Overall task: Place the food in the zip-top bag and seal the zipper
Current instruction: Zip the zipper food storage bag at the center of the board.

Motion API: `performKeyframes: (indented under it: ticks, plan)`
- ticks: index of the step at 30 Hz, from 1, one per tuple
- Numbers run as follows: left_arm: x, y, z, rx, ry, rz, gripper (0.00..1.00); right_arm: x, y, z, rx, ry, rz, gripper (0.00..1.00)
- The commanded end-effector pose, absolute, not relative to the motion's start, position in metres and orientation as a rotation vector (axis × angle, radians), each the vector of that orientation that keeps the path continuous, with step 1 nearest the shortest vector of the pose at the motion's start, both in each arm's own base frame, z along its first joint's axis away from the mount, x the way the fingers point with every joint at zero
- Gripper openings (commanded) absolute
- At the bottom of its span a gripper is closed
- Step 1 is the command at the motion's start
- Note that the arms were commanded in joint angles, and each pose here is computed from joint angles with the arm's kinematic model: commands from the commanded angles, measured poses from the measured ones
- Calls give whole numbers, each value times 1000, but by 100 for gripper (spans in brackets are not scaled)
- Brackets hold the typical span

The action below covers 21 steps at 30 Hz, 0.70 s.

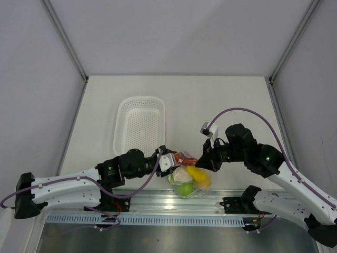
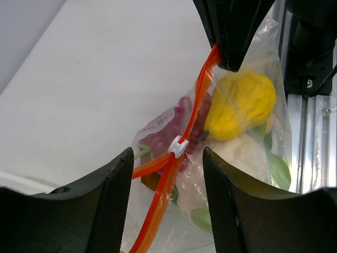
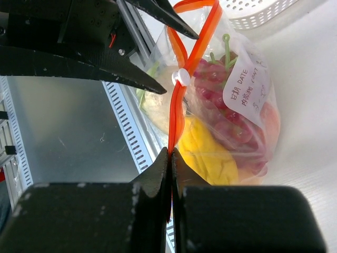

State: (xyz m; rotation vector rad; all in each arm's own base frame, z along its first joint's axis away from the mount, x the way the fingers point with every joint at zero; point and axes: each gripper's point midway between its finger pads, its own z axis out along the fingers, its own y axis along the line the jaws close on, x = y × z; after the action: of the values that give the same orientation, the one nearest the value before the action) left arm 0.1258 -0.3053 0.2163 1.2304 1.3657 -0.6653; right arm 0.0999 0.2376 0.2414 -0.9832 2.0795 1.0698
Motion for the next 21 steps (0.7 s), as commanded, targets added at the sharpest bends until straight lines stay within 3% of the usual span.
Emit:
performKeyframes:
  ticks: [1,6,21]
  plan:
    - [133,-309,236,1217,1252,-626,56,100,244,273,-1003,1943,1118,0]
    - [127,-315,240,1306,1205,-660,40,100,244,276,-1002,1935,1120,0]
    - [116,-330,224,1426,1195,-746,44,100,243,275,-1013,1930,1120,0]
